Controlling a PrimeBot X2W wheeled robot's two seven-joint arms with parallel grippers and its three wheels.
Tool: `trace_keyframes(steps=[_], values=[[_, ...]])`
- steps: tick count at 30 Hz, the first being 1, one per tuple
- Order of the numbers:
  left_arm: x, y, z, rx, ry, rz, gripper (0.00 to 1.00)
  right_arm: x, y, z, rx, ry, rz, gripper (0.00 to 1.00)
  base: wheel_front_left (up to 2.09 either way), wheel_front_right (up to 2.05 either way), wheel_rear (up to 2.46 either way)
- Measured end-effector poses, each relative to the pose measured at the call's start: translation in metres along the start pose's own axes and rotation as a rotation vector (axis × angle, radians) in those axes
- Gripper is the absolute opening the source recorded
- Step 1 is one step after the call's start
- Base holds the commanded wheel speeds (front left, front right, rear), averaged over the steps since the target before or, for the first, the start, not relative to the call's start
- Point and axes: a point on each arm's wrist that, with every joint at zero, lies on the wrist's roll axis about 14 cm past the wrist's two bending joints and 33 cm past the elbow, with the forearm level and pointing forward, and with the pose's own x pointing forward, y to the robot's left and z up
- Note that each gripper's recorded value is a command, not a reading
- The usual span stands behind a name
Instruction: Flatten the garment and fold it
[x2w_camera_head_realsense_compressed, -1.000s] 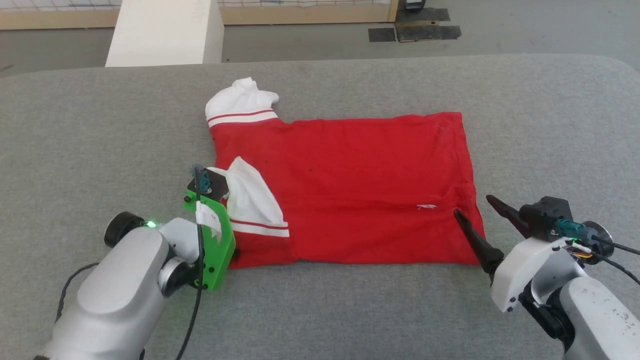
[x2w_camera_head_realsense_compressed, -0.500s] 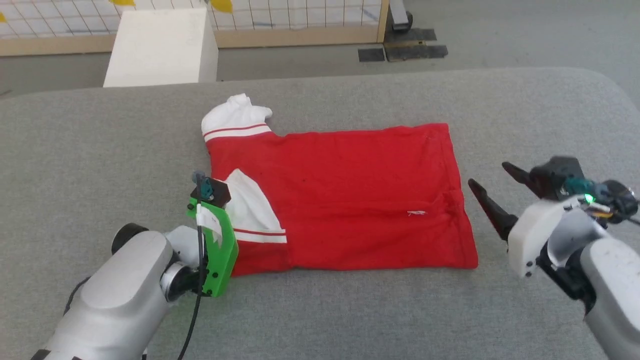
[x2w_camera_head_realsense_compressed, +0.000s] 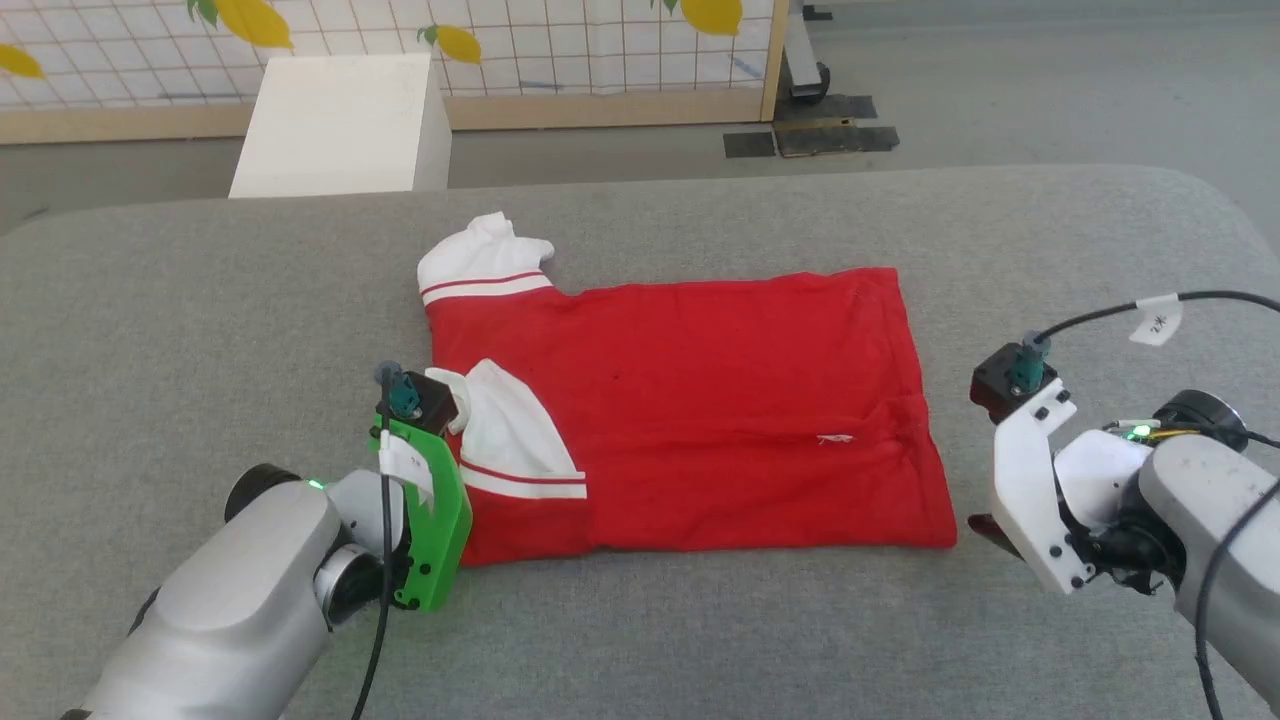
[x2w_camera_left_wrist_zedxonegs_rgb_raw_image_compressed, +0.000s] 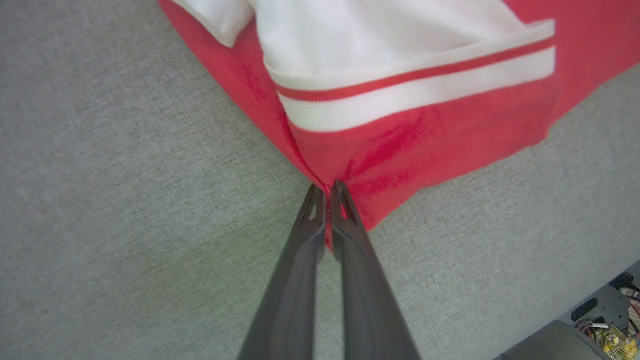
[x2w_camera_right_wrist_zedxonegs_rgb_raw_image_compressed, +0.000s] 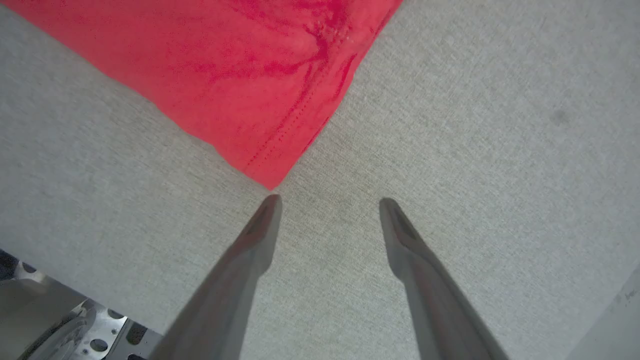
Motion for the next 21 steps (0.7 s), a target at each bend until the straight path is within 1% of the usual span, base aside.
trace_keyframes(steps=[5,10,17,18,19,21], values=[[0.005,0.003,-0.003,0.000,0.002,-0.001,0.00,0.016,0.005,0.002,0.061,0.052,0.043,1.00,0.00,0.00,0.00],[0.011,0.007,-0.003,-0.006,0.006,-0.002,0.00,0.041,0.018,-0.005,0.079,0.099,0.071,1.00,0.00,0.00,0.00],[0.019,0.014,-0.008,-0.023,0.009,-0.004,0.00,0.063,0.029,-0.006,0.101,0.095,0.108,1.00,0.00,0.00,0.00],[0.020,0.015,-0.009,-0.025,0.011,-0.004,0.00,0.064,0.029,-0.004,0.103,0.085,0.111,0.45,0.00,0.00,0.00],[0.021,0.015,-0.009,-0.030,0.009,-0.005,0.00,0.064,0.028,-0.002,0.107,0.069,0.111,0.00,0.00,0.00,0.00],[0.020,0.016,-0.009,-0.041,0.003,-0.008,0.00,0.063,0.027,0.001,0.115,0.039,0.110,0.00,0.00,0.00,0.00]])
